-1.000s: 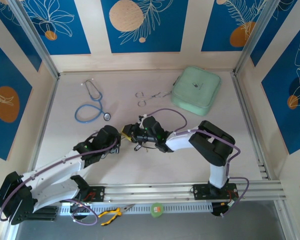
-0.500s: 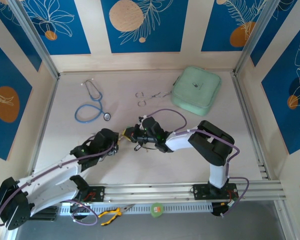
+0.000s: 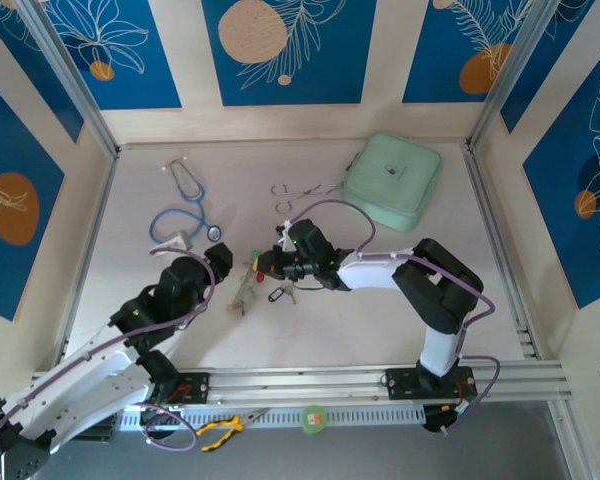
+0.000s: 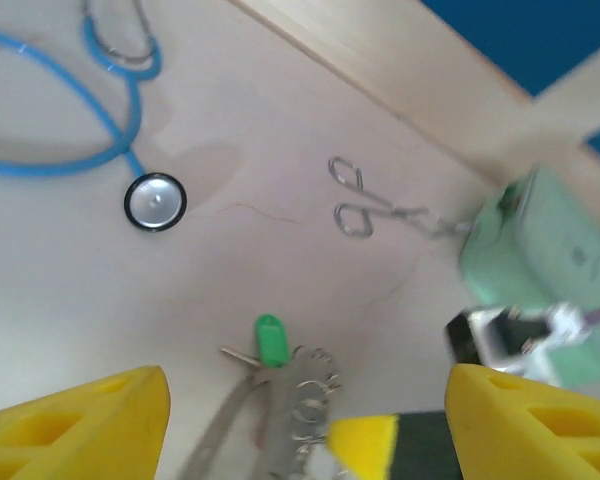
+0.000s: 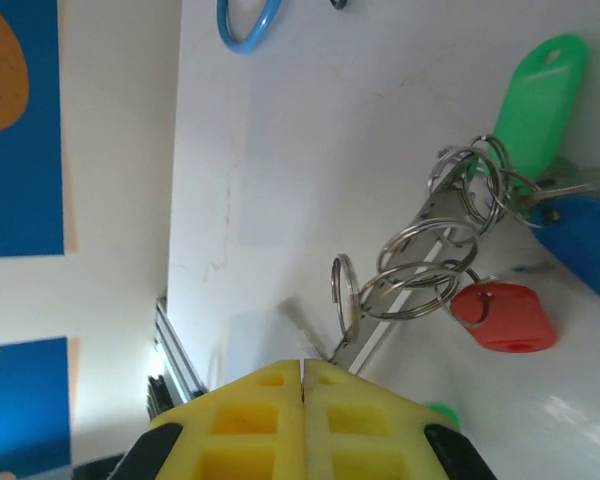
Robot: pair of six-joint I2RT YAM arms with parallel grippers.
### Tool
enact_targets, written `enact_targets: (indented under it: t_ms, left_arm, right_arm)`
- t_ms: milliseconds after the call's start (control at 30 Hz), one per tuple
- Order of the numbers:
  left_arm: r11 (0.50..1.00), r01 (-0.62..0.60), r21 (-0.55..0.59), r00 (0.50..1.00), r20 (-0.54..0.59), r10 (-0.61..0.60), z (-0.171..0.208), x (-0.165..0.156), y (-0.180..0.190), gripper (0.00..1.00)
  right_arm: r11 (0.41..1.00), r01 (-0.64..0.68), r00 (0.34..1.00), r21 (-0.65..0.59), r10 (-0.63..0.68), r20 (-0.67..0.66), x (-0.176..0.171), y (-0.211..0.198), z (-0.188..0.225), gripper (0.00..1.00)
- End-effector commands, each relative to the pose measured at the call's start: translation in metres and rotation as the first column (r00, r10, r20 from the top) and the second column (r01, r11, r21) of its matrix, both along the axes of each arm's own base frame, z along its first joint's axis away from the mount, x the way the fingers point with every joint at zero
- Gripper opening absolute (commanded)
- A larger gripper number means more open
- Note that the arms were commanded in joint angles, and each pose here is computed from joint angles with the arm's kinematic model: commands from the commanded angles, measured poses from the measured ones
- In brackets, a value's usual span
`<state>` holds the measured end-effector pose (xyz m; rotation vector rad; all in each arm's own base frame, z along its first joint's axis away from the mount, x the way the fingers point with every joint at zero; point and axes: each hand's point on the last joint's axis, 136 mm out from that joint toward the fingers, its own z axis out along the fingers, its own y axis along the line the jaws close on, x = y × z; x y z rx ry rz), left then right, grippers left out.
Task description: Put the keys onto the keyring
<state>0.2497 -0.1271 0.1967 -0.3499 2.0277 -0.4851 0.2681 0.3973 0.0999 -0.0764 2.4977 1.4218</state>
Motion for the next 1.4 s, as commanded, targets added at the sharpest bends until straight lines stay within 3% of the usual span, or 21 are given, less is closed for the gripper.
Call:
enact_targets:
  t_ms: [0,167,267,433,533,600,867,1167,1367]
  left_arm:
    - [0.873,0.337,0.354,0.931,0.016,-0.365,-0.006,-0.003,-0.033,0.72]
    - [0.735,0.557,0.388,0.815,-0.087,-0.572,-0.035,-0.021,-0.062,0.7]
    - [0.689,0.618,0.38,0.77,-0.116,-0.627,-0.045,-0.03,-0.068,0.64]
    - [0.747,0.607,0.27,0.791,-0.118,-0.601,-0.057,-0.031,-0.066,0.65]
    - [0.813,0.553,0.184,0.833,-0.094,-0.546,-0.059,-0.025,-0.063,0.73]
    - [0.81,0.567,0.149,0.824,-0.088,-0.56,-0.063,-0.026,-0.068,0.77]
    - [0.765,0.628,0.146,0.778,-0.15,-0.61,-0.089,-0.034,-0.074,0.75]
    - [0.772,0.607,0.187,0.794,-0.11,-0.598,-0.1,-0.024,-0.074,0.43]
    - [0.724,0.657,0.209,0.748,-0.058,-0.662,-0.093,-0.023,-0.087,0.21]
  right_arm:
    - [0.991,-0.13,0.979,-0.009,0.13,0.155,-0.003,-0.005,0.035,0.0]
    - [0.985,-0.172,0.964,-0.034,0.175,0.2,-0.001,-0.013,0.045,0.0]
    - [0.981,-0.193,0.96,-0.033,0.196,0.2,-0.002,-0.012,0.046,0.0]
    - [0.975,-0.219,0.948,-0.034,0.221,0.228,-0.004,-0.01,0.052,0.0]
    - [0.973,-0.229,0.945,-0.038,0.232,0.229,-0.005,-0.01,0.052,0.0]
    - [0.971,-0.235,0.946,-0.037,0.237,0.22,-0.005,-0.01,0.05,0.0]
    - [0.966,-0.254,0.941,-0.043,0.257,0.22,-0.008,-0.003,0.053,0.0]
    - [0.96,-0.277,0.936,-0.047,0.281,0.212,-0.015,-0.003,0.061,0.0]
    - [0.958,-0.282,0.935,-0.058,0.288,0.206,-0.017,-0.006,0.062,0.0]
